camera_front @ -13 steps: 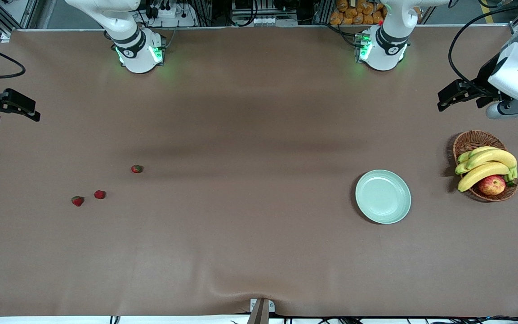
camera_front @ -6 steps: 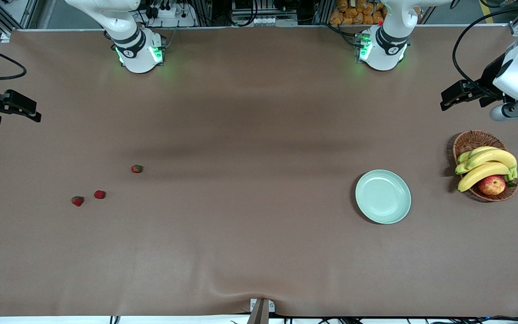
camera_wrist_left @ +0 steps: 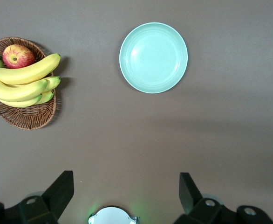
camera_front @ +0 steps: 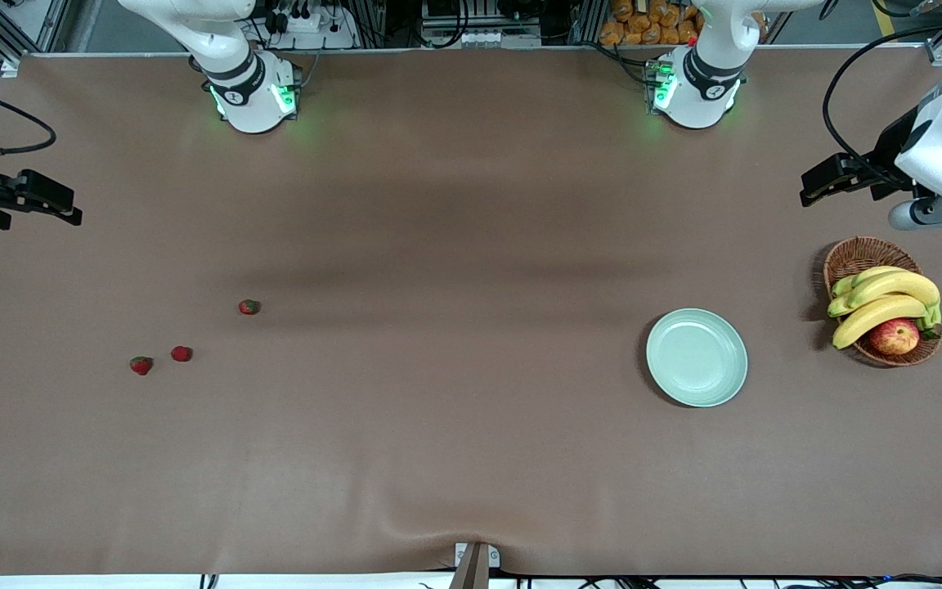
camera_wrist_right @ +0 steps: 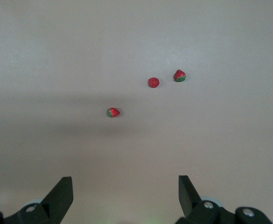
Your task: Collect all strawberries into plate
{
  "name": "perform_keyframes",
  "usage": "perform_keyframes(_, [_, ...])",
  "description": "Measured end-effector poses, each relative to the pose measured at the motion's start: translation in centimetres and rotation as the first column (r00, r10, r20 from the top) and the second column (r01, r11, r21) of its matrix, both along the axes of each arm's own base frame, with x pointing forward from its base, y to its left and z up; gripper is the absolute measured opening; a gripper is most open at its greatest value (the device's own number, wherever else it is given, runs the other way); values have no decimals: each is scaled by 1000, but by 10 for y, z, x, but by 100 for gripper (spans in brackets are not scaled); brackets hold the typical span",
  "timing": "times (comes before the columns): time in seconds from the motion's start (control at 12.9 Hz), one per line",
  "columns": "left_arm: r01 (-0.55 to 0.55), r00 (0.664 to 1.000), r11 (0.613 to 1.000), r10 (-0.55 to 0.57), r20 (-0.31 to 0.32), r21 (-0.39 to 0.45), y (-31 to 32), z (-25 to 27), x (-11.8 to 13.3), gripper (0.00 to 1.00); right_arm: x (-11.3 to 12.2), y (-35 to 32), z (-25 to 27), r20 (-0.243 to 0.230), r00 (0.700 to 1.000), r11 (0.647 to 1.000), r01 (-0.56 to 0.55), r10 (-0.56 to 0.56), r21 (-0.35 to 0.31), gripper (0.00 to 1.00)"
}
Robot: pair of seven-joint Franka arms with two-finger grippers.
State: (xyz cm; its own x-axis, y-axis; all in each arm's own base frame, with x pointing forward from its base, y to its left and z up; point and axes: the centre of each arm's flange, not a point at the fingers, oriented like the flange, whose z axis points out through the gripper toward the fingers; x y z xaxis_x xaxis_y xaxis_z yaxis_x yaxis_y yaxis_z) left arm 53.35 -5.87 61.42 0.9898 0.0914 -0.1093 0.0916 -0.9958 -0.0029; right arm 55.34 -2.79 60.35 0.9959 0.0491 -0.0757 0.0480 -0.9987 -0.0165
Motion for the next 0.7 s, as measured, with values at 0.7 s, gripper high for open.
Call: perform_keyframes(0.7, [-7,1000,1000,7,9,-1,4,4,2,100,37,2,-170,-126,992,1000,-6,8,15,100])
